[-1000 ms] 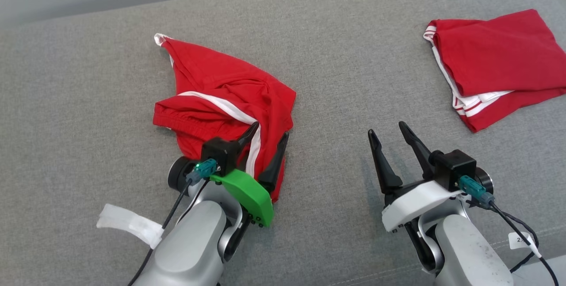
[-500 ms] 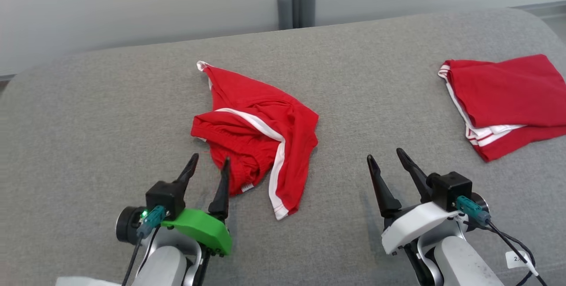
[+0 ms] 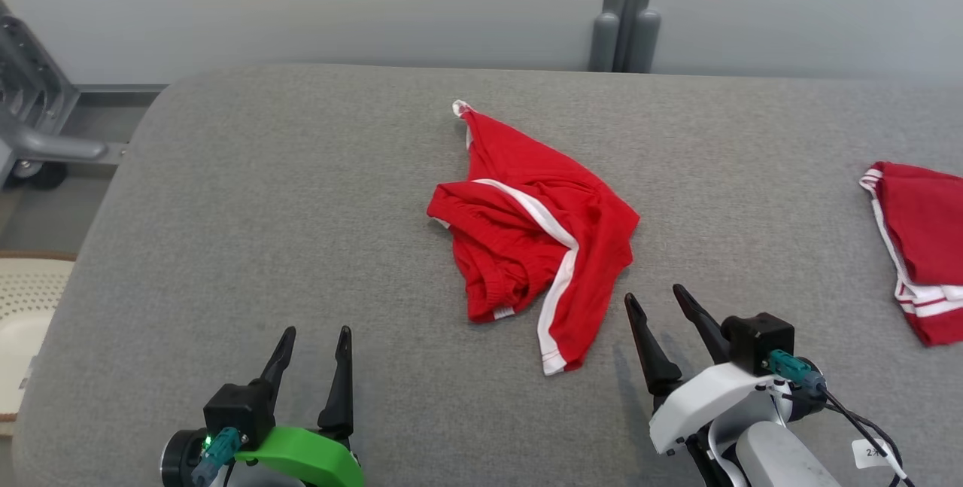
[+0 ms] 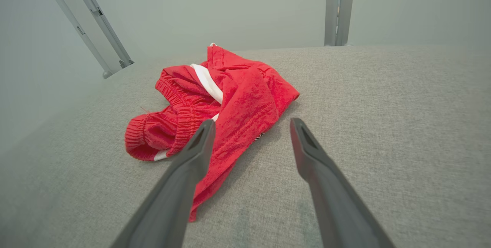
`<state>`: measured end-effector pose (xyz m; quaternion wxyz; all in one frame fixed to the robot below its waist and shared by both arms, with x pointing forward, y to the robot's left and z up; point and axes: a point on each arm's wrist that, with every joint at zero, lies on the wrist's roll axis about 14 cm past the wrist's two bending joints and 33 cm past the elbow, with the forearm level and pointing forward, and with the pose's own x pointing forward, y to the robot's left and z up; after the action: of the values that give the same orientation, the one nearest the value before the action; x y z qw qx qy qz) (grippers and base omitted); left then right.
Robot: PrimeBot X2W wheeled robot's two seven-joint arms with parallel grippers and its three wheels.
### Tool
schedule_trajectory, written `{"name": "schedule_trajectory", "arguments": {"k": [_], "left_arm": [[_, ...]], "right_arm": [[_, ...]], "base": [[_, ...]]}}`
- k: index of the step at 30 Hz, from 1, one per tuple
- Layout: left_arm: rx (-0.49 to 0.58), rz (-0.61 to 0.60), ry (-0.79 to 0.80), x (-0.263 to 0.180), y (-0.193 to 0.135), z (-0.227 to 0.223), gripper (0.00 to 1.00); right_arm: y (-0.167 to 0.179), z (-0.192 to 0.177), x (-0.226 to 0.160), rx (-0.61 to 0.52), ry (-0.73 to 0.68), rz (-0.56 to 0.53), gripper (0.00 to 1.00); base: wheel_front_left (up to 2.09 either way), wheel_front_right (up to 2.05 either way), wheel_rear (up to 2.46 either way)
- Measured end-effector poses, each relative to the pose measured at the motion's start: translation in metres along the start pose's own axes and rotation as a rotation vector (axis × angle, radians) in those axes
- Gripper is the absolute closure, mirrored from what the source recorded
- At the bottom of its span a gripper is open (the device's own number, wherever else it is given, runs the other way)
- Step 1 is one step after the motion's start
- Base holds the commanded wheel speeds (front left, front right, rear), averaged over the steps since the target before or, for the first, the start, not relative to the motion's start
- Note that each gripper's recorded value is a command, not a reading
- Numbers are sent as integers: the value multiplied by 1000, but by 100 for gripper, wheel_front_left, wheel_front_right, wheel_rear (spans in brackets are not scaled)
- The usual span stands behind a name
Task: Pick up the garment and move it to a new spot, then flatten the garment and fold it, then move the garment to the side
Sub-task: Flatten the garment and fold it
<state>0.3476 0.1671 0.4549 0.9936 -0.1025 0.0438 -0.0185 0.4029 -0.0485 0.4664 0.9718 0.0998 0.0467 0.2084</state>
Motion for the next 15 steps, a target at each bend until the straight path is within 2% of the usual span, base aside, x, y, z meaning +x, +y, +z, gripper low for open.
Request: {"name": "schedule_trajectory", "arguments": {"k": [11,14,15], "left_arm": [[-20,97,8,-24,28,-4,0],[-31,119,18,-28,34,-8,0],[-32,125,22,-29,35,-9,0]], "right_arm": [[33,-43,28,31,140,104,2],[35,-56,33,31,182,114,49],[36,-60,34,30,197,116,55]], "base": [[0,0,0],[0,0,0],[0,0,0]]}}
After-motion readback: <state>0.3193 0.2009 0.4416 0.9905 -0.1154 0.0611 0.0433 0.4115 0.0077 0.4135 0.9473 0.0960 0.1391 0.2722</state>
